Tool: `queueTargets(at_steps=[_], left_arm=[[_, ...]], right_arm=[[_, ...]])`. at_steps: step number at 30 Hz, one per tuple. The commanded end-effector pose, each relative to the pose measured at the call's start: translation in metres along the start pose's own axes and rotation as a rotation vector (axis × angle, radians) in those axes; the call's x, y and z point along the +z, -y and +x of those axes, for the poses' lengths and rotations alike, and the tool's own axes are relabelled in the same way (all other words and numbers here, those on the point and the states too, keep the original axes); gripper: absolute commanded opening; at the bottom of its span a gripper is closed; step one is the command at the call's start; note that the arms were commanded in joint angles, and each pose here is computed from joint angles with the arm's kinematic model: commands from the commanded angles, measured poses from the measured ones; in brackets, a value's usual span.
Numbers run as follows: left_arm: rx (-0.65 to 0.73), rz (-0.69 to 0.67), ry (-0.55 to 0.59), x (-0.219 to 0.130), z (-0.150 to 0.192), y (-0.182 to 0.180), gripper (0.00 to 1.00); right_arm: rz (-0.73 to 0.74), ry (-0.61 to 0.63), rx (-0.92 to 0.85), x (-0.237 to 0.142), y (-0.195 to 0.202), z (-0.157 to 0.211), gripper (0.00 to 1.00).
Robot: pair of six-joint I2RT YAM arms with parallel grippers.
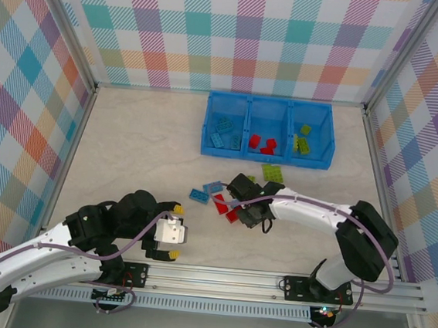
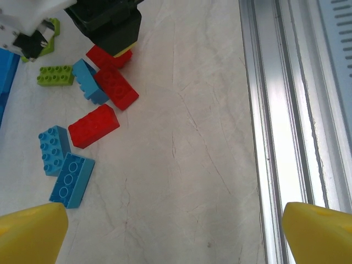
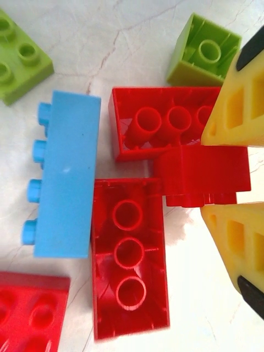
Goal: Sort the legos into containers by color
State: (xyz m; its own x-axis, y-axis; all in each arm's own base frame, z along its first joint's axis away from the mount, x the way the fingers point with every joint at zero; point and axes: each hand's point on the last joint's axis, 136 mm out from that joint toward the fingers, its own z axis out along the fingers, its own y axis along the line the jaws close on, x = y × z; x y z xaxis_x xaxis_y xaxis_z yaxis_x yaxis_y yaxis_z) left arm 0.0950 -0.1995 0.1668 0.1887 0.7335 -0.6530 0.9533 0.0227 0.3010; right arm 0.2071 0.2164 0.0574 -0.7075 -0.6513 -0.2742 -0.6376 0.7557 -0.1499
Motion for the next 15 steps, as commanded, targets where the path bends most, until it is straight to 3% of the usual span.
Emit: queueTargets(at_steps=[1,4,9,15], left_arm=[[0.029,-0.02,0.069,-0.002,-0.012,-0.003,1.0],[-0.02,-0.12,0.152,-0.011,-0.028,-0.02,1.0],[-0.117,-0.251,0.334,-0.035,-0.053,-0.044,1.0],[-0.358,-0.482,0.381,-0.065,-0.047,-0.089,1.0]], right_arm=[[-0.021,0.121,0.061,-0.035,0.006,-0.015,0.23],[-0.003,0.237,0.133,-0.062,0.024,-0.031,0.2],[0.033,0.405,0.307,-0.094,0.088,-0.072,0.17],[0.163,0.476,0.356,-0.086,0.162,-0.139,0.19]])
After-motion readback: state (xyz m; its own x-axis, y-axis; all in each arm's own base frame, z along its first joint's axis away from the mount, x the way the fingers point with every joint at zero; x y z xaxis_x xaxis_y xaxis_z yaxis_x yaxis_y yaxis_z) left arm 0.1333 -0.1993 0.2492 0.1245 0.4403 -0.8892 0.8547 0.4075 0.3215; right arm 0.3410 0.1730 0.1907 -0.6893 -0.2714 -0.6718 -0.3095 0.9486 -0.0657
